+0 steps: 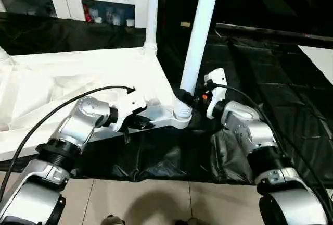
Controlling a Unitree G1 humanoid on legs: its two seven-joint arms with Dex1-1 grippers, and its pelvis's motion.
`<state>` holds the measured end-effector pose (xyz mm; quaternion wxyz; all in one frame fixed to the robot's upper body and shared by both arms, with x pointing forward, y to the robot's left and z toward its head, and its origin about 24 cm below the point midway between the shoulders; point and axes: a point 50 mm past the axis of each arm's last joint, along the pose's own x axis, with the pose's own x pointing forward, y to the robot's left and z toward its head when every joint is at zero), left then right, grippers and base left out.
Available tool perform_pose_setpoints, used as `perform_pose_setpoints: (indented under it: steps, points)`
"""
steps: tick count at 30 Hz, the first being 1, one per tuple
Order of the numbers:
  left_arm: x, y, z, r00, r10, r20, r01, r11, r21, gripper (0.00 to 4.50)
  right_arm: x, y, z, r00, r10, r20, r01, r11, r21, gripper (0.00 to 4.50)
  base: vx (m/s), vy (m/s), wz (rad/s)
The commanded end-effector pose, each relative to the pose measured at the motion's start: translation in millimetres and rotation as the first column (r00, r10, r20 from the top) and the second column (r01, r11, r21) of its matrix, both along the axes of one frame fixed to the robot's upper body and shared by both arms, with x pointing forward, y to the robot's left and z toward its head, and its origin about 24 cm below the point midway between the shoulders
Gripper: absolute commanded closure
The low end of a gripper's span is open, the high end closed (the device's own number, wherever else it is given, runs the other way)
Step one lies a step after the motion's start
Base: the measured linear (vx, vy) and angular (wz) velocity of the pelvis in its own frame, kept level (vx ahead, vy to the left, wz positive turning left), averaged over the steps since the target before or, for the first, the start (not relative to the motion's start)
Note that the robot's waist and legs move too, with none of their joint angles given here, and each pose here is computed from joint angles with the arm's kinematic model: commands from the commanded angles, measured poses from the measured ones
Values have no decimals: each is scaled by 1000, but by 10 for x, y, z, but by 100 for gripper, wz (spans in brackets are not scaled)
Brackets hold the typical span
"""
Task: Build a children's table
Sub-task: Insert table leg to table base
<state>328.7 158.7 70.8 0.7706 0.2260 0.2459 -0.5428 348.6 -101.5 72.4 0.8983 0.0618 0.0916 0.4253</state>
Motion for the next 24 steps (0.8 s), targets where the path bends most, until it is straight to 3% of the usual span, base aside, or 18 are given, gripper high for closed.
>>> perform_pose_setpoints:
  steps: [1, 8, 16, 20, 24]
  points:
    - [-45, -48, -53, 999, -19, -47, 17, 998, -58, 450, -23, -66, -94, 999, -3, -53, 2, 1000, -21, 263, 0, 0, 0]
    - [-41, -18, -46, 999, -11, -45, 7, 997, -72, 450, -36, -116, -90, 999, -7, -49, 7, 1000, -9, 263, 0, 0, 0]
    - [-70, -57, -17, 998, -47, -49, 42, 994, -100, 450, -33, -142, -159, 994, -60, -89, 70, 990, 120, 263, 0, 0, 0]
    - [-54, -47, -12, 999, -32, -42, 28, 996, -86, 450, -84, -270, -262, 986, -113, -122, 136, 970, 200, 263, 0, 0, 0]
    - [-40, -33, -8, 999, -21, -36, 18, 997, -75, 450, -170, -334, -381, 984, -127, -125, 150, 969, 199, 263, 0, 0, 0]
